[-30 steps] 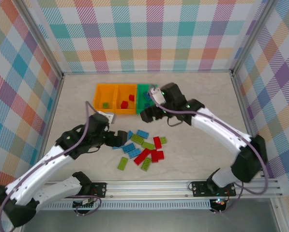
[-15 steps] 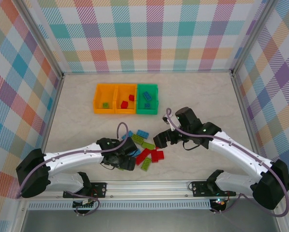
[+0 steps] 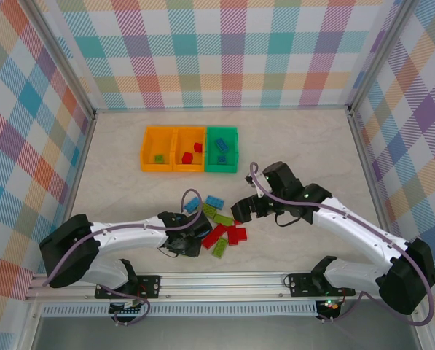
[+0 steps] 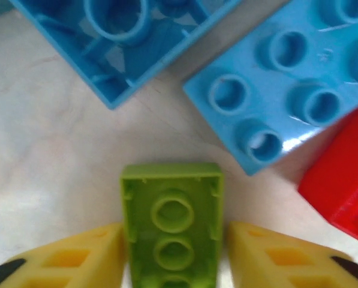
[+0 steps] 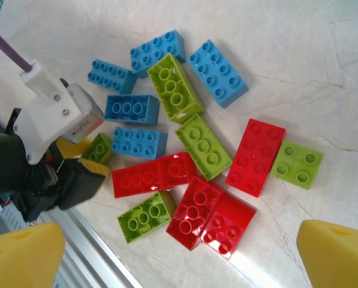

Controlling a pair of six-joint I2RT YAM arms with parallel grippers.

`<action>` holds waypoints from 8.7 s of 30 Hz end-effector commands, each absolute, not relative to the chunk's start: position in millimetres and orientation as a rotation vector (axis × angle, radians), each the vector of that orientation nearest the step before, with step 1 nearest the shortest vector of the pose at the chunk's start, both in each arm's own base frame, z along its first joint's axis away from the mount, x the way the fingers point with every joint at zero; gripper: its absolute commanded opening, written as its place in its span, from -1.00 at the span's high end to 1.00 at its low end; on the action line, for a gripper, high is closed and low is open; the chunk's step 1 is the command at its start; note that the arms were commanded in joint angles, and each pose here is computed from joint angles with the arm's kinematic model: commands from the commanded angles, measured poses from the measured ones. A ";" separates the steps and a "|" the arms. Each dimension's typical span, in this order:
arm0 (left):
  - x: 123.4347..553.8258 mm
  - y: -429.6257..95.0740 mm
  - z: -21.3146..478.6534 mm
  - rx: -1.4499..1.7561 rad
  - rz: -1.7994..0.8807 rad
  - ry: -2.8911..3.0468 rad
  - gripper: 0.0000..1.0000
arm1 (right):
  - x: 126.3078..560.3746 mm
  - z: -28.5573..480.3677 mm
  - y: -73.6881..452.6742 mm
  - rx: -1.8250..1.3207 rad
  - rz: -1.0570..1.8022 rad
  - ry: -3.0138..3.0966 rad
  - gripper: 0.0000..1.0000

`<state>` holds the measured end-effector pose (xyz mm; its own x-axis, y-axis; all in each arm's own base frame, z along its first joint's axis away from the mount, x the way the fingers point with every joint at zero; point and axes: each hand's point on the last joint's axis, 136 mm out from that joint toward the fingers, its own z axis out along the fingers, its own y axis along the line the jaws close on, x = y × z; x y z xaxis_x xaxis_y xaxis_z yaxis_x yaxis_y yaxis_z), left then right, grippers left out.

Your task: Sort the legos into containers by color

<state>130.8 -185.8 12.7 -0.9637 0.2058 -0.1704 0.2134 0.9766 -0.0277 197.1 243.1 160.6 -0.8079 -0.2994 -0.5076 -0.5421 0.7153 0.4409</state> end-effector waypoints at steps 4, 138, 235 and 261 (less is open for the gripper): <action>132.6 -181.3 8.6 0.284 -0.040 2.945 0.36 | 197.6 179.2 242.6 -0.611 0.849 2.488 -0.99; 212.0 -26.0 266.1 -0.144 0.179 2.105 -0.94 | 326.8 237.7 277.7 -0.507 0.750 2.232 -0.43; 504.7 -47.4 174.7 -0.745 0.115 2.330 -0.11 | 221.5 180.4 252.0 -0.648 0.817 2.433 -0.99; 180.0 -86.8 257.0 0.713 -0.130 2.115 -0.73 | 265.7 65.5 403.3 -0.818 0.403 2.598 -0.99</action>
<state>199.8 -82.4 278.9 -0.4883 0.2362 -0.8401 0.3739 0.9265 0.0432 257.8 395.7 65.0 -0.8149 -0.3977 -0.4216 -0.5158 0.8294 0.2145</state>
